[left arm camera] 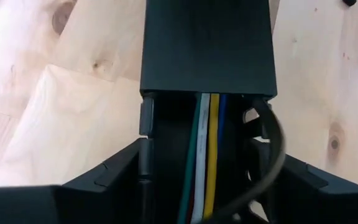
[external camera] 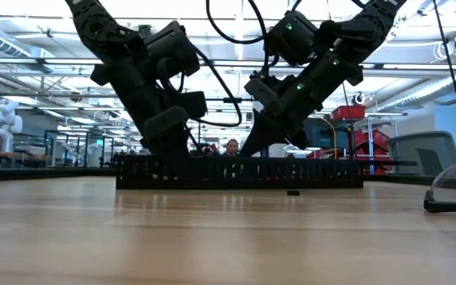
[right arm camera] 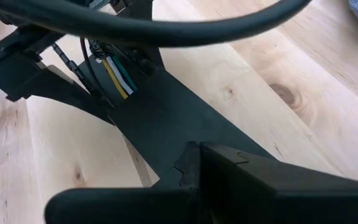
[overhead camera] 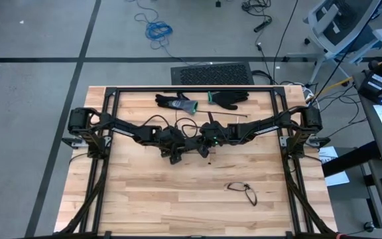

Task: Ziptie cables
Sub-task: Close the black cable duct

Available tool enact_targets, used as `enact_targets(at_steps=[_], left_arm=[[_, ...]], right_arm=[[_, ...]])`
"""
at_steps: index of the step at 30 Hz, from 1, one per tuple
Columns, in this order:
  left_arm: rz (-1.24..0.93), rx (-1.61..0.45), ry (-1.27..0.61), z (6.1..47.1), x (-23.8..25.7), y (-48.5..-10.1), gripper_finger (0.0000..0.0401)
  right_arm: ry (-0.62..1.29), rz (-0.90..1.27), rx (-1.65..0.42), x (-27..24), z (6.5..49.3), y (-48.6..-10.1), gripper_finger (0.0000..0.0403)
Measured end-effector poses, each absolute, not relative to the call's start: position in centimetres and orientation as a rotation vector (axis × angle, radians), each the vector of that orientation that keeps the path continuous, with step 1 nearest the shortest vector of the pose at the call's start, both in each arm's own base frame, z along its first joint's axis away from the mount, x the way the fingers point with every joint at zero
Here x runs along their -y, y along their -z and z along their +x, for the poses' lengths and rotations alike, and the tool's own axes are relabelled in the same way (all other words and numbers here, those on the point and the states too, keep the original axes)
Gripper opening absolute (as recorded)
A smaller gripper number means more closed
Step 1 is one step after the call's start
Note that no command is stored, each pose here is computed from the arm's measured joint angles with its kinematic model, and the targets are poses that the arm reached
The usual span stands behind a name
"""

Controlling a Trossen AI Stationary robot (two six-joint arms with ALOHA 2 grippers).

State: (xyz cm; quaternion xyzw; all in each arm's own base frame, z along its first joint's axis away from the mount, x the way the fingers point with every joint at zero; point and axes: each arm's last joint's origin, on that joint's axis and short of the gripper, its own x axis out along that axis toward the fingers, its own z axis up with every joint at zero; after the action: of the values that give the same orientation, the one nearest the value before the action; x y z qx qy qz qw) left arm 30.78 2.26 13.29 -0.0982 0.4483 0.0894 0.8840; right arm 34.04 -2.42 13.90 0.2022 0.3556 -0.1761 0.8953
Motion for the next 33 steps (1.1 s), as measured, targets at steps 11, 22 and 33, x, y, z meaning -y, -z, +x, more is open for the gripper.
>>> enact_targets(at_steps=[11, 22, 33], left_arm=[[-0.199, -0.903, -0.182, 30.97, -2.18, -13.36, 0.0244], [-0.156, -0.899, -0.163, 31.03, -2.18, -13.4, 0.0241], [-0.145, -0.896, -0.163, 31.05, -2.18, -13.42, 0.0238]], right_arm=[[0.368, 0.42, -0.739, 2.44, 34.01, -13.87, 0.0], [0.367, 0.423, -0.738, 2.42, 34.02, -13.88, 0.0], [0.36, 0.418, -0.722, 2.43, 34.13, -14.02, 0.0]])
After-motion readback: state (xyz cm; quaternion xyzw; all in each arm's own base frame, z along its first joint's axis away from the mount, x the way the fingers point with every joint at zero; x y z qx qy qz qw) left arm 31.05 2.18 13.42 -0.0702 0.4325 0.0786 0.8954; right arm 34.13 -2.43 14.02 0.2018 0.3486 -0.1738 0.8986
